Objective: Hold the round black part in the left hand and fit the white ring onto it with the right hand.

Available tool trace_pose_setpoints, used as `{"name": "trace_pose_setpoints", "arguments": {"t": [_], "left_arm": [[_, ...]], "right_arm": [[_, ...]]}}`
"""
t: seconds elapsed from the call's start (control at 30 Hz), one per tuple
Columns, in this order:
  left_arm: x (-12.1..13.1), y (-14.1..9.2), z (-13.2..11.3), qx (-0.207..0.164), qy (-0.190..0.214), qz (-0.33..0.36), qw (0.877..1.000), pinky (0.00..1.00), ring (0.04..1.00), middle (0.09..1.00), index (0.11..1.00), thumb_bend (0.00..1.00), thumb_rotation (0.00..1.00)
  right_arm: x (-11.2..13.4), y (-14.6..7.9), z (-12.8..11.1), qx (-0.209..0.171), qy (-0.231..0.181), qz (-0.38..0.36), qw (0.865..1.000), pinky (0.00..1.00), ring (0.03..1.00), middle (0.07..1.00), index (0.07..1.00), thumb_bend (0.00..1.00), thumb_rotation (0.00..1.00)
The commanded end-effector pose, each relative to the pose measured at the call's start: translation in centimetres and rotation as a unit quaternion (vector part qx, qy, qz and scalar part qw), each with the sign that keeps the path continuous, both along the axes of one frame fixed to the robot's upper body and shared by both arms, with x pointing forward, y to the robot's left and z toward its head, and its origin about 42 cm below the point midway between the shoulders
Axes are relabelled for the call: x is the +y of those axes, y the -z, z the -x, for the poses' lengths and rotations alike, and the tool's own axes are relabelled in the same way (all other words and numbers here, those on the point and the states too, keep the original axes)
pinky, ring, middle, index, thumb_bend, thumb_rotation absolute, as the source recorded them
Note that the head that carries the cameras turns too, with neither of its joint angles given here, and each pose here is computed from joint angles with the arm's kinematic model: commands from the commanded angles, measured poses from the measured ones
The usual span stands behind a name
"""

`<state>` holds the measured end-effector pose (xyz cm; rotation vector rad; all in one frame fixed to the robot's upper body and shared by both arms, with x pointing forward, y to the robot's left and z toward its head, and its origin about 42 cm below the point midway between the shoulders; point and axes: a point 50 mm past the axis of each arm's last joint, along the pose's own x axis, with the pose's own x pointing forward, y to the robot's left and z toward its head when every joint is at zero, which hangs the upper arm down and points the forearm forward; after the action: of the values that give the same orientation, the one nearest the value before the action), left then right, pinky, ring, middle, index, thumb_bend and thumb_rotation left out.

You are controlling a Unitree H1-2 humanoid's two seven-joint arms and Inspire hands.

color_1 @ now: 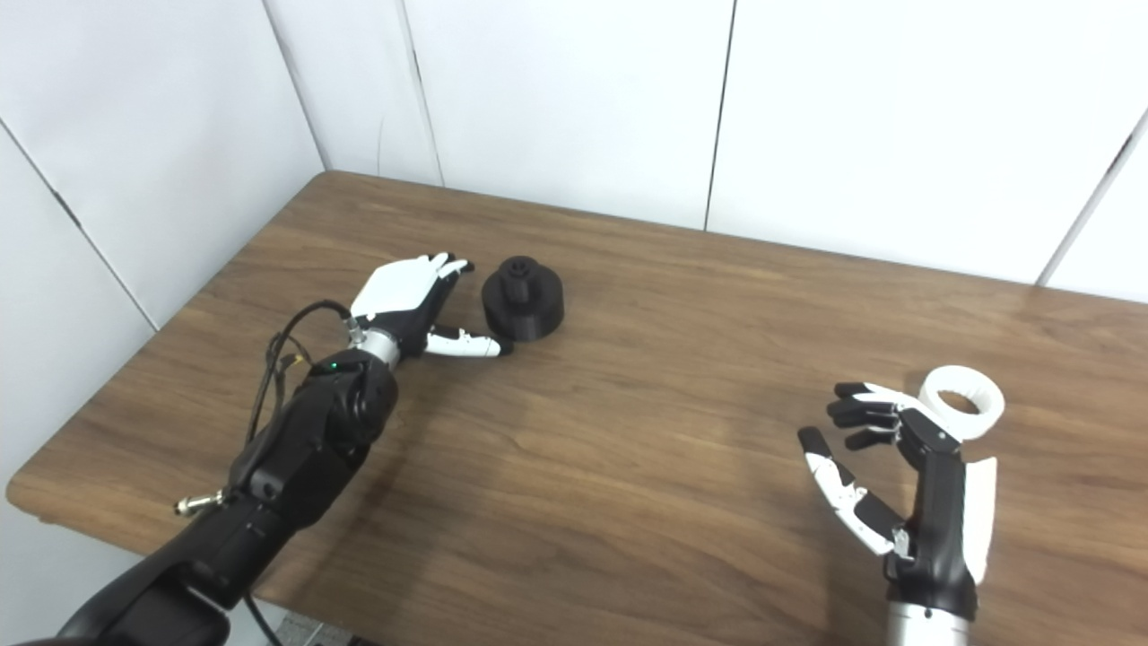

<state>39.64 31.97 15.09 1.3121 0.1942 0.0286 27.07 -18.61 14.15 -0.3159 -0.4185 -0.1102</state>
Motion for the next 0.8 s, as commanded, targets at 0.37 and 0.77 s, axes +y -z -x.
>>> {"name": "trace_pose_setpoints", "arguments": {"t": [0.37, 0.77], "left_arm": [[-0.8, -1.7, -1.9, -0.041, 0.017, 0.008, 0.999, 1.0, 1.0, 1.0, 0.916, 1.0, 0.66], [-1.5, -1.5, -2.4, -0.056, 0.025, 0.025, 0.998, 1.0, 1.0, 1.0, 0.915, 1.0, 0.6]], "right_arm": [[-0.9, 1.9, 1.6, 0.037, 0.011, 0.007, 0.999, 0.42, 0.534, 0.631, 0.498, 0.5, 0.15], [-0.7, 1.7, 1.7, 0.041, 0.01, 0.005, 0.999, 0.42, 0.543, 0.638, 0.498, 0.5, 0.15]]}}
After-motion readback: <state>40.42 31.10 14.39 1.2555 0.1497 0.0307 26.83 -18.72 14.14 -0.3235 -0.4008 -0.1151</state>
